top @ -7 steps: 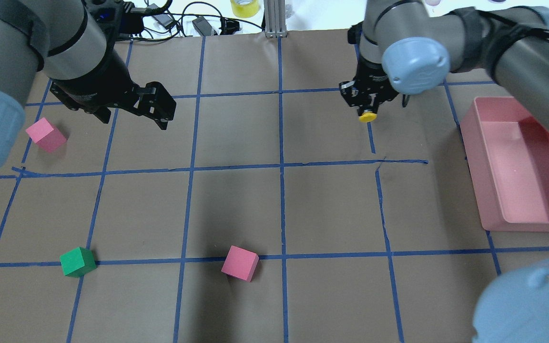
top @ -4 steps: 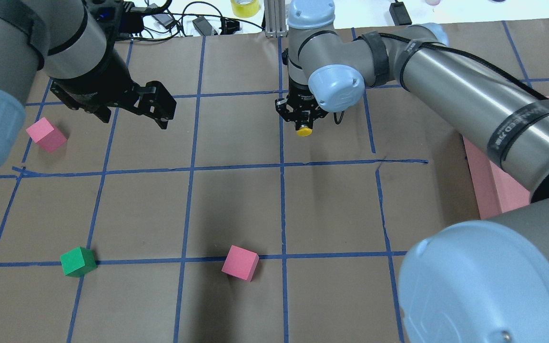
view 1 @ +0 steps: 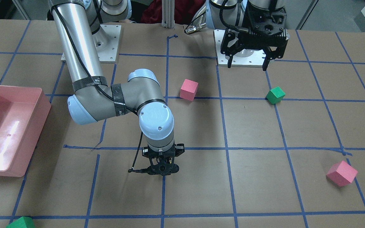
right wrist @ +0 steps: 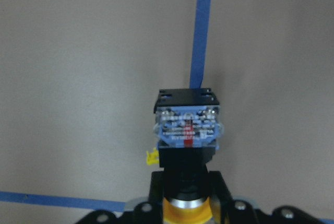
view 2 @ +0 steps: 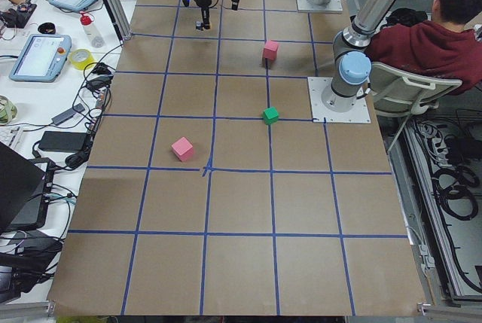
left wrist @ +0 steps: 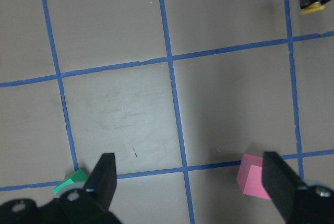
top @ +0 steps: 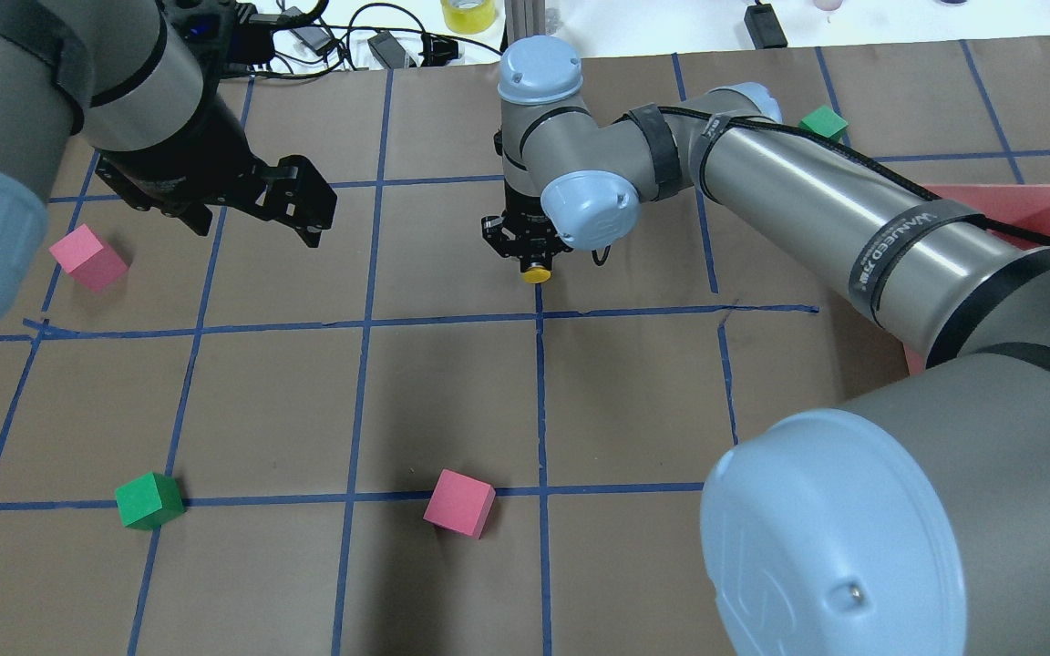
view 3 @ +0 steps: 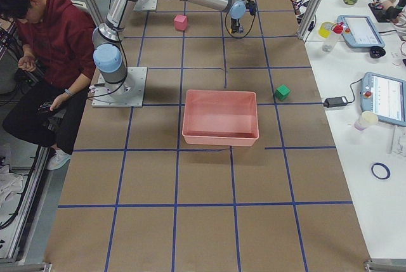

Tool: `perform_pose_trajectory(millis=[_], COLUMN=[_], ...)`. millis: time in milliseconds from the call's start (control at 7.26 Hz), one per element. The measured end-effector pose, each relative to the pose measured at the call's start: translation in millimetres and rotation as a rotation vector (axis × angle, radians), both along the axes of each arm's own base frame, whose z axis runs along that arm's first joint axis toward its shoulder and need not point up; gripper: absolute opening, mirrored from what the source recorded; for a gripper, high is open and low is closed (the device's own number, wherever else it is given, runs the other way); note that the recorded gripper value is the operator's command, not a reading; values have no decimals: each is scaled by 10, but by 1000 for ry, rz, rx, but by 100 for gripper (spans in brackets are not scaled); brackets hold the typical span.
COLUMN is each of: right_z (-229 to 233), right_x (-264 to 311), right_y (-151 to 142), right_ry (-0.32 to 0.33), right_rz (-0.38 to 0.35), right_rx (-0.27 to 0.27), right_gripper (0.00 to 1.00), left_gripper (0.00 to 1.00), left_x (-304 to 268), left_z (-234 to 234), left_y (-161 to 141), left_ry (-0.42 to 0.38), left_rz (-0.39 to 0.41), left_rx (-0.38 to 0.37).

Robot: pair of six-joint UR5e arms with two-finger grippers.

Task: Align button upright
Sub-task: 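Carry the switch to the table center and set it down, right gripper, then open and raise the right gripper while the left arm reaches toward the switch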

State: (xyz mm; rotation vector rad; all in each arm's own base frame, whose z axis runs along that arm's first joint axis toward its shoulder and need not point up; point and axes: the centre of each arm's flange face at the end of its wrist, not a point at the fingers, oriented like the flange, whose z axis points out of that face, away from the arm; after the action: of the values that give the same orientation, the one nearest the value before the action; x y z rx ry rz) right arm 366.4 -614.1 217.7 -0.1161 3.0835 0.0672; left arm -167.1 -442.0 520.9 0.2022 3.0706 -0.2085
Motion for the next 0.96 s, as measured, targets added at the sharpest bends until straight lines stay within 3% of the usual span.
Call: perform_pose_trajectory(millis=[138,275,413,964], right_z=[-69,-122,-136,91], right_x=[32,50,61,52], right_y=[0,-12,-23,-9], right_ry=[-6,-11,-16,-33], right_rz=[1,-6,-19,-24], right_rx=[5,5,2,-28], right_gripper=[21,46,98,100], left_gripper=[100,100,100,100], left_x=[0,-1,-3,-16], left_z=[0,0,1,-85], left_y=[0,0,0,-85], left_ry=[0,0,-1,-12], left_rz=[0,0,-3,-21], left_rx=[0,0,0,34])
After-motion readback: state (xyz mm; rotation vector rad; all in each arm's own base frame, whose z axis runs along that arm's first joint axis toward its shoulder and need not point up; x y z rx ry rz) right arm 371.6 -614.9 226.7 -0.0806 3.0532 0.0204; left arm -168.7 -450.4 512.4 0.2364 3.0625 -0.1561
